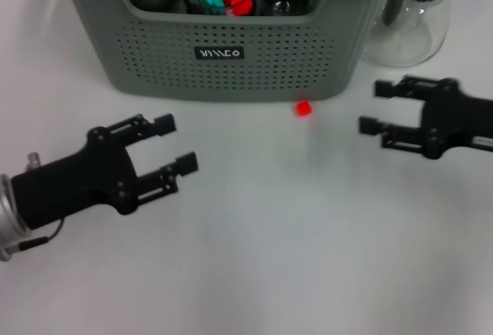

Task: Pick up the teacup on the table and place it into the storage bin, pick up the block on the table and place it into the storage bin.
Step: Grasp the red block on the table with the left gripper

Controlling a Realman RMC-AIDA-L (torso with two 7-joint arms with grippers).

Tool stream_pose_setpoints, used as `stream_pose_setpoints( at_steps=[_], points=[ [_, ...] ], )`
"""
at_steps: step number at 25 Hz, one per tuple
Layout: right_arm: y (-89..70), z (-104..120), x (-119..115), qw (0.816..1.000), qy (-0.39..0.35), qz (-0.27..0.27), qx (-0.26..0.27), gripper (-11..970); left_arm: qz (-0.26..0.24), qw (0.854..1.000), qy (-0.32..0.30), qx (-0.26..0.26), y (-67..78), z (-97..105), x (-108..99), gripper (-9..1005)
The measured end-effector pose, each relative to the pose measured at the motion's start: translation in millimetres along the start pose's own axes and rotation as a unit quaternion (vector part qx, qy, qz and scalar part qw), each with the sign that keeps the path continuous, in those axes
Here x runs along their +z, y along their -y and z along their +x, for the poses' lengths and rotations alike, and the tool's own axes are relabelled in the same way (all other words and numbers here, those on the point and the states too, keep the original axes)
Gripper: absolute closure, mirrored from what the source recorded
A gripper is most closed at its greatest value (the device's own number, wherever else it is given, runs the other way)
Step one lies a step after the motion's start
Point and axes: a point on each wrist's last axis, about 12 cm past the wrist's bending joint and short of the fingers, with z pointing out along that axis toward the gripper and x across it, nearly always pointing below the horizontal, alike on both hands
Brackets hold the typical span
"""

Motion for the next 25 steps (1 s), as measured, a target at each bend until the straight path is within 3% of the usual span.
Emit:
stream_pose_setpoints(
  at_steps=[7,10,15,16,18,25],
  points=[
    [-5.8,13.9,-35.6,0.997,0.05,0.063,-0.015,248,0.049,0.998,-0.042,0.027,-3.2,9.3,44.1,322],
    [-6.2,18.9,-46.9,0.996,0.042,0.074,-0.013,248,0.054,0.995,-0.058,0.057,-7.3,13.7,75.6,322],
    [-9.5,28.1,-66.7,0.997,0.019,0.075,-0.007,248,0.045,0.993,-0.083,0.068,-14.5,15.4,103.8,322],
    [-11.2,31.1,-72.3,0.997,0.013,0.076,-0.005,248,0.043,0.991,-0.097,0.081,-15.8,17.0,118.3,322],
    [-13.5,35.2,-79.8,0.997,0.005,0.08,-0.002,248,0.043,0.99,-0.103,0.087,-15.6,18.3,123.8,321],
    [-21.3,43.4,-91.6,0.996,-0.002,0.085,-0.001,248,0.011,0.984,-0.144,0.109,-16.5,23.2,168.9,322]
  ],
)
